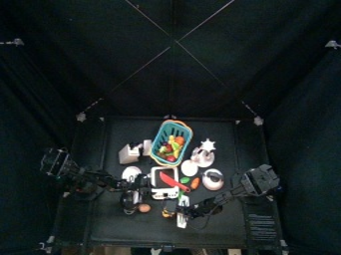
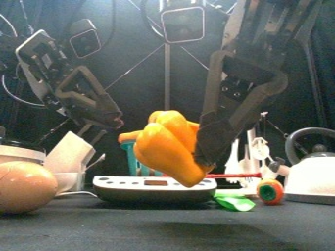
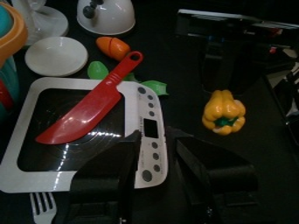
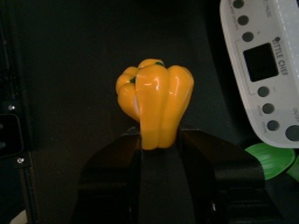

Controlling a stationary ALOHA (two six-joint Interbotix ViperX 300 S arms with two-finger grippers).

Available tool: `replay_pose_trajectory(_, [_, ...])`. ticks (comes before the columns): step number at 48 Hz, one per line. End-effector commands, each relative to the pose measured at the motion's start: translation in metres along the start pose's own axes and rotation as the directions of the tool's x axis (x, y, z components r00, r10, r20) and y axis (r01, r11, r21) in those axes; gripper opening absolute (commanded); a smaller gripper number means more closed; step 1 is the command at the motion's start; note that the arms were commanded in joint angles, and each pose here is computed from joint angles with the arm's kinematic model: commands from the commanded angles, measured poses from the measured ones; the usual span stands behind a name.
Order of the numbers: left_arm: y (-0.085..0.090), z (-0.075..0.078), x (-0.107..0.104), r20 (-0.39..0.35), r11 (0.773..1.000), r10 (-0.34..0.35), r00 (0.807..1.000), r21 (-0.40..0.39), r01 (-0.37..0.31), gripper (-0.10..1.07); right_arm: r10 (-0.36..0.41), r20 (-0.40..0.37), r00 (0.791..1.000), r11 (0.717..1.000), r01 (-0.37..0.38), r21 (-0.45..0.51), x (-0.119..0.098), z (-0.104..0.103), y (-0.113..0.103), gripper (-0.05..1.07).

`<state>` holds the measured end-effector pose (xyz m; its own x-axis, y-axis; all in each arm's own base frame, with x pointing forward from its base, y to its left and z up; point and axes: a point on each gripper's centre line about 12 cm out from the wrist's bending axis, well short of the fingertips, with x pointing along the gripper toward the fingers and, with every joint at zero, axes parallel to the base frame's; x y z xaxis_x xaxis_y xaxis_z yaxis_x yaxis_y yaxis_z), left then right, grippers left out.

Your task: Place squash in front of stove

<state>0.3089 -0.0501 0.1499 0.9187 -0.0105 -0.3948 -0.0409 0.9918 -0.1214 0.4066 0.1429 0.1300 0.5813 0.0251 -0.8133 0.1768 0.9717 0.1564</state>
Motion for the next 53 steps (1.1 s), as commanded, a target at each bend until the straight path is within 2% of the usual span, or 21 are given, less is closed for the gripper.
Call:
replay_pose_trajectory(1, [-0.002, 0.007, 0.000, 0.023, 1.000, -0.007, 1.000, 0.005, 0.007, 0.72, 0.020, 0.022, 1.000, 0.998, -0.021, 0.065, -0.005, 0.014, -0.003, 0.67])
replay_pose_trajectory(23, [-0.001, 0.004, -0.001, 0.015, 1.000, -0.008, 1.000, 0.014, 0.008, 0.72, 0.025, 0.022, 0.999, 0.996, -0.027, 0.090, -0.003, 0.015, -0.005, 0.85])
replay_pose_trajectory(34, [0.000, 0.001, -0.002, 0.009, 1.000, -0.007, 1.000, 0.014, 0.007, 0.72, 0.015, 0.034, 0.999, 0.995, -0.018, 0.093, -0.007, 0.022, -0.009, 0.86])
replay_pose_trajectory(42, [0.000, 0.001, -0.002, 0.009, 1.000, -0.007, 1.000, 0.014, 0.007, 0.72, -0.007, 0.059, 0.998, 0.999, 0.004, 0.050, -0.014, 0.029, -0.011, 0.85])
replay_pose_trajectory(53, [0.000, 0.001, -0.002, 0.008, 1.000, -0.007, 1.000, 0.014, 0.007, 0.72, -0.020, 0.061, 0.998, 0.999, 0.018, 0.035, -0.012, 0.031, -0.012, 0.85])
